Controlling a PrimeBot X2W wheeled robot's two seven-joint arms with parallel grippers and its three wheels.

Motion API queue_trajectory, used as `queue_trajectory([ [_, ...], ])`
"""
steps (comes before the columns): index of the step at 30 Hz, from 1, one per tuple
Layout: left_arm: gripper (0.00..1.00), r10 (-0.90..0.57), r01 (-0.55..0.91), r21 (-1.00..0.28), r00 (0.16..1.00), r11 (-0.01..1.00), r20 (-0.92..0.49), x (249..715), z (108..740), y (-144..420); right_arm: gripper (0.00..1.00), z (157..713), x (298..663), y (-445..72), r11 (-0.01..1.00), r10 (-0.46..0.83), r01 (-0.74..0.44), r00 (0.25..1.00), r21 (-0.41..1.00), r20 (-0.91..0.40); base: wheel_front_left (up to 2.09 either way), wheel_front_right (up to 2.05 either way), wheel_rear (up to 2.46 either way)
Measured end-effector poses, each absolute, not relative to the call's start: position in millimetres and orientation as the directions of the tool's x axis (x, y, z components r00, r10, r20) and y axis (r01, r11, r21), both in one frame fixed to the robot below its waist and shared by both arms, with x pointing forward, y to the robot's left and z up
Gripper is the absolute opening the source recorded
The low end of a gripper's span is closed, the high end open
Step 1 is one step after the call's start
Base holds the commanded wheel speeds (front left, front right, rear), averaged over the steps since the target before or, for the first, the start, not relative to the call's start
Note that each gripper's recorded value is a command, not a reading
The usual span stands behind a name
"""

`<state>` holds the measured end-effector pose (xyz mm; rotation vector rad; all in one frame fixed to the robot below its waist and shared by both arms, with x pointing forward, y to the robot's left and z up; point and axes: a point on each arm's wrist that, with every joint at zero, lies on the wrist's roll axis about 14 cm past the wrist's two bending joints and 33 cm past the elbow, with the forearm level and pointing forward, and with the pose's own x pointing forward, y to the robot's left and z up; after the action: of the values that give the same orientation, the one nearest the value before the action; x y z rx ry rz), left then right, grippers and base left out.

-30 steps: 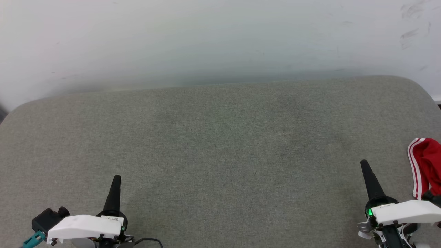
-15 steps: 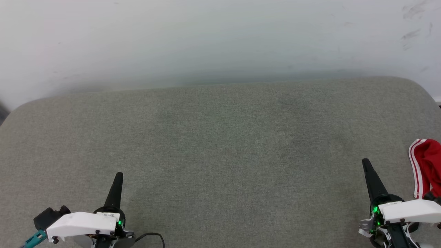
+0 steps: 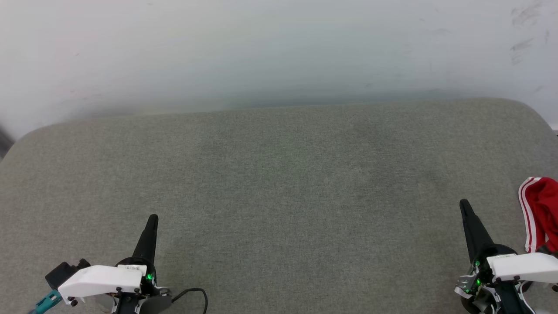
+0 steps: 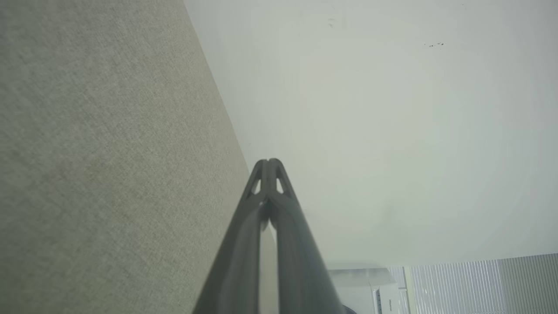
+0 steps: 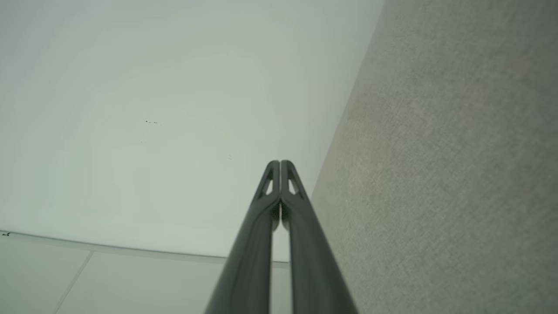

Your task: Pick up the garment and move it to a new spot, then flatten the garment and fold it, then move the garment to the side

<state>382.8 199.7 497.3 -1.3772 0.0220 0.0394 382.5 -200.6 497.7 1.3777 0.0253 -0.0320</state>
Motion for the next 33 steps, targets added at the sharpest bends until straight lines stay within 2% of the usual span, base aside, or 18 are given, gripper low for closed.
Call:
queue_trajectory([
  [27,0.0,-0.002,-0.01,-1.0,1.0,0.002,-0.01,388.0,504.4,199.1,0.0,503.9,387.1,-201.0,0.008,0.0,0.011,1.0,1.0,-0.011,0.0,0.0,0.0],
  [33,0.0,-0.001,-0.01,-1.0,1.0,-0.005,-0.01,388.2,504.4,199.3,0.0,504.6,387.5,-200.8,0.001,0.0,0.009,1.0,1.0,-0.009,0.0,0.0,0.0],
])
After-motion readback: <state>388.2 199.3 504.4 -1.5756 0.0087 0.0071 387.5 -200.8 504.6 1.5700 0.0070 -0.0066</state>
